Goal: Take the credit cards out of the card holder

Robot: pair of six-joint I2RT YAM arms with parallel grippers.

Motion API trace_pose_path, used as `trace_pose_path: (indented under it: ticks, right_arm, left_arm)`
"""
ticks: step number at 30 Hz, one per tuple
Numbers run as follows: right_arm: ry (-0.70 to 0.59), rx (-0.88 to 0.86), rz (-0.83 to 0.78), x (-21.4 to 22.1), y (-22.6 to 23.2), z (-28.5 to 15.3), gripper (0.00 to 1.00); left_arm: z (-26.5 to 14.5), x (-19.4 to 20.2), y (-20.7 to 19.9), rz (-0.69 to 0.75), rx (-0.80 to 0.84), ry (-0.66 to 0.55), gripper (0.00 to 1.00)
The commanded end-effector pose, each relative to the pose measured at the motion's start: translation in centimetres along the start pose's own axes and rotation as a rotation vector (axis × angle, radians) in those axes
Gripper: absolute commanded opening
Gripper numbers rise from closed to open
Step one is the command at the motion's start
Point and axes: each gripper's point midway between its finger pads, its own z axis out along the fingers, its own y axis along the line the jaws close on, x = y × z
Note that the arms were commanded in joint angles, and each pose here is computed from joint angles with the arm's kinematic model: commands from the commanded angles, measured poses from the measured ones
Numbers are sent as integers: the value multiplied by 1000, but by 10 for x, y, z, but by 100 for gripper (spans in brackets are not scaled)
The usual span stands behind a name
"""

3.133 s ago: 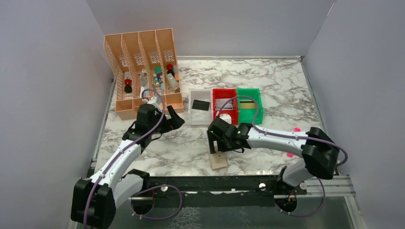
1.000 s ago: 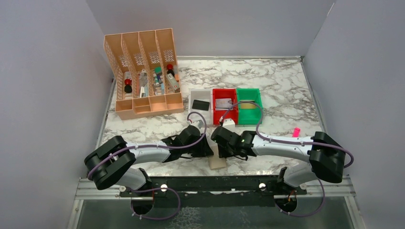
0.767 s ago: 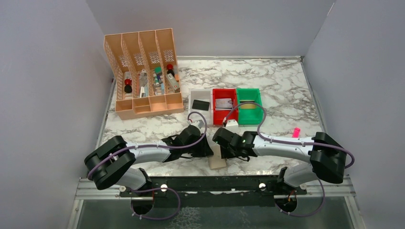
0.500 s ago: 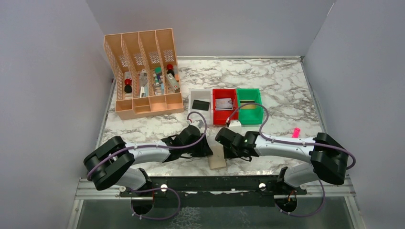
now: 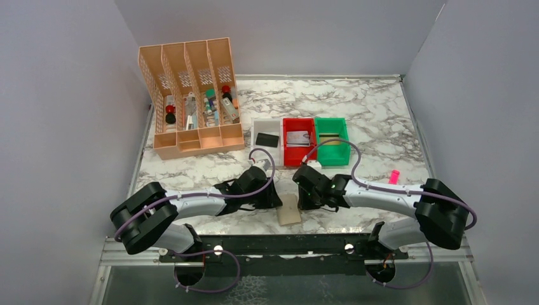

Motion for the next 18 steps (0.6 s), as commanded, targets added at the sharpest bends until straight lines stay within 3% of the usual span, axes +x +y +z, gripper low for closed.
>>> trace_pose_path:
  ticks: [1,7,11,14,18]
  right_arm:
    - [35,15,7,8,-2,7,23]
    - [-16,48,-3,-4,-9,-3,15]
    - [-49,57,-30,-15,-8,-12,1]
    - [-84,-19,-51,-27,9,-25,1]
    - [-141,-245,-95,-41,48,-50,1]
  left_arm:
    - [-1,-6,1,22,-19,-22,38]
    - [-4,-9,-1,25,-14,-38,38]
    - [-8,-15,-1,31,-27,-63,39]
    - [-17,-25,0,35,-46,-115,45]
    - [-31,-40,3,9,-80,-201,56]
